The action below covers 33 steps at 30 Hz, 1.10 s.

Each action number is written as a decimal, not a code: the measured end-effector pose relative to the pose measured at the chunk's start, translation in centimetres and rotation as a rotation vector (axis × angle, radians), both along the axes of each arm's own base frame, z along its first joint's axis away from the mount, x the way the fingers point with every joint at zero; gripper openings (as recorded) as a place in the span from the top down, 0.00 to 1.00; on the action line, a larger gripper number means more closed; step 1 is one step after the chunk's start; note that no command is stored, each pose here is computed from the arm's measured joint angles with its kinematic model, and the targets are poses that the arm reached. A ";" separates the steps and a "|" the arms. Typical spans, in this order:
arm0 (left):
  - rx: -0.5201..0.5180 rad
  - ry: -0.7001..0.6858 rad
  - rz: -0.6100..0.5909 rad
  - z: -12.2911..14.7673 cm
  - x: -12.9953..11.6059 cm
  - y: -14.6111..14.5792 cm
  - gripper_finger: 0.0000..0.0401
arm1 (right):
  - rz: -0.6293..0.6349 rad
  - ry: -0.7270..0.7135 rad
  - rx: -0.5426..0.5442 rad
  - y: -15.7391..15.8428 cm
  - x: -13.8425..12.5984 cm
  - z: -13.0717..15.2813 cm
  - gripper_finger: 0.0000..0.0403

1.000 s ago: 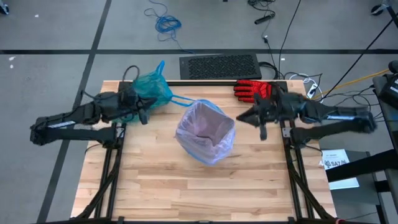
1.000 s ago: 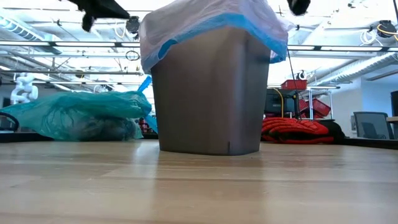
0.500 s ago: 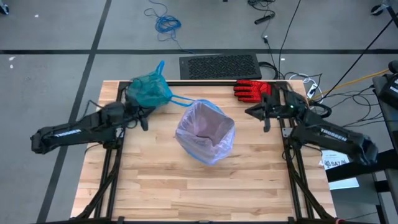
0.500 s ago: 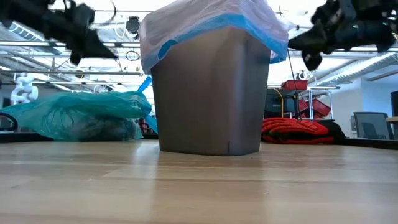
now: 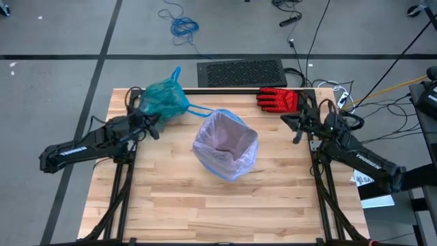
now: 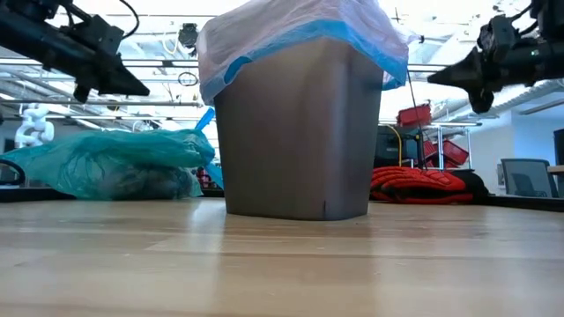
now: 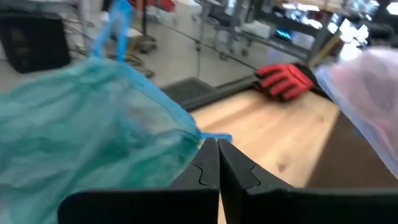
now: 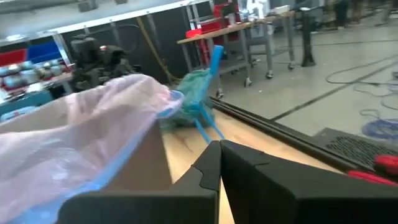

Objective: Place trash/remove bag and relplace
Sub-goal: Return to Home Position

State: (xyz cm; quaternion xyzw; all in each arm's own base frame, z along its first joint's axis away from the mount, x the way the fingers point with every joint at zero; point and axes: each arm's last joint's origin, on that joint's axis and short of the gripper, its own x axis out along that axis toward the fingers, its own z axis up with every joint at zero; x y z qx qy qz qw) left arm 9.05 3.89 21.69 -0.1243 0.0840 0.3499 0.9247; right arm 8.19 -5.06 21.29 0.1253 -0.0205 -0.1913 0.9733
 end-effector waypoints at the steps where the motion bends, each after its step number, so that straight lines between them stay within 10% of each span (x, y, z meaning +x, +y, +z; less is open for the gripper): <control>1: 0.007 -0.005 0.017 0.1 -0.1 0.0 1.00 | -0.013 -0.001 0.008 0.0 0.0 -0.4 1.00; 26: -0.062 -0.004 0.122 -2.5 0.1 0.3 1.00 | -0.036 -0.015 0.171 0.4 0.8 -2.6 1.00; 33: -0.031 0.052 0.118 -2.7 0.0 0.3 1.00 | -0.062 0.047 0.061 0.4 0.8 -2.7 1.00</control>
